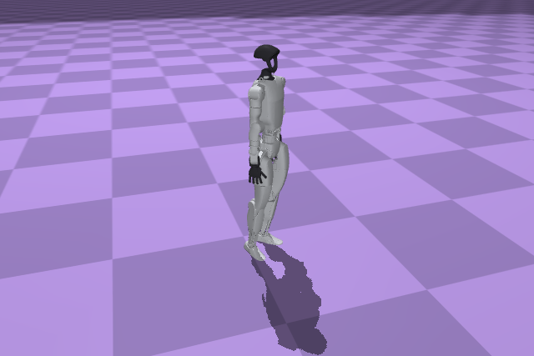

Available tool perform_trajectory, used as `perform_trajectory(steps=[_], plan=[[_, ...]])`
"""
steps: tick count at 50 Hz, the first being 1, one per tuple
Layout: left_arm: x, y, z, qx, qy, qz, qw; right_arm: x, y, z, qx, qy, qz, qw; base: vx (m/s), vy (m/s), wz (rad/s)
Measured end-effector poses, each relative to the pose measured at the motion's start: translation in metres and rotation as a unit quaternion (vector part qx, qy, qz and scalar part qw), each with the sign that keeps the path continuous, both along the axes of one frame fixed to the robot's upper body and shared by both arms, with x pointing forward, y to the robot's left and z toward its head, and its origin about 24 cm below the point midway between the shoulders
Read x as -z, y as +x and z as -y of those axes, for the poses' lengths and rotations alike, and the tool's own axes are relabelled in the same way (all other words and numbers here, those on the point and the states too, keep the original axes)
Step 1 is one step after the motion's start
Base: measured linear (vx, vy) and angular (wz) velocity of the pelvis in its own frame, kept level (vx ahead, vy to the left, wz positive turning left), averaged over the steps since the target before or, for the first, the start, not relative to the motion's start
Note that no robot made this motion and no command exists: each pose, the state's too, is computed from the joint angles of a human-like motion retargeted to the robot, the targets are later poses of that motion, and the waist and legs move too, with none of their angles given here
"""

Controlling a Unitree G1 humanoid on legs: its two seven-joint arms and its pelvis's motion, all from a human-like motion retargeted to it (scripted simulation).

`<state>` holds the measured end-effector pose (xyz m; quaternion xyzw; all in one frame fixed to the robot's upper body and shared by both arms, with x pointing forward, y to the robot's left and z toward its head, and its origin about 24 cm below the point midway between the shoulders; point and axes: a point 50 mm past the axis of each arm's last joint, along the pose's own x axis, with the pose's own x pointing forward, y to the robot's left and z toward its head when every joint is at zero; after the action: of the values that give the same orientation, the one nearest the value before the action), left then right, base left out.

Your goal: Upper body actions

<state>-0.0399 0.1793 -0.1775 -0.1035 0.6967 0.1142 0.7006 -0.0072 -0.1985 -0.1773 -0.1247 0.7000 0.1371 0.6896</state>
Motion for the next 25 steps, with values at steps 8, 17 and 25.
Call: perform_trajectory(steps=[8,17,25], plan=[[0.0,0.003,-0.001,0.014,-0.001,0.005,1.0,0.0,0.006,0.001,-0.007,0.002,0.009,1.0,0.0,0.0,-0.03],[0.001,0.012,-0.003,0.024,0.0,0.013,1.0,0.0,0.03,0.004,-0.023,0.006,0.045,0.999,-0.06,0.02,-0.48],[-0.001,0.003,-0.008,0.048,-0.005,-0.003,0.999,-0.002,0.056,0.001,-0.093,0.005,0.077,0.993,-0.19,-0.02,-1.44]])
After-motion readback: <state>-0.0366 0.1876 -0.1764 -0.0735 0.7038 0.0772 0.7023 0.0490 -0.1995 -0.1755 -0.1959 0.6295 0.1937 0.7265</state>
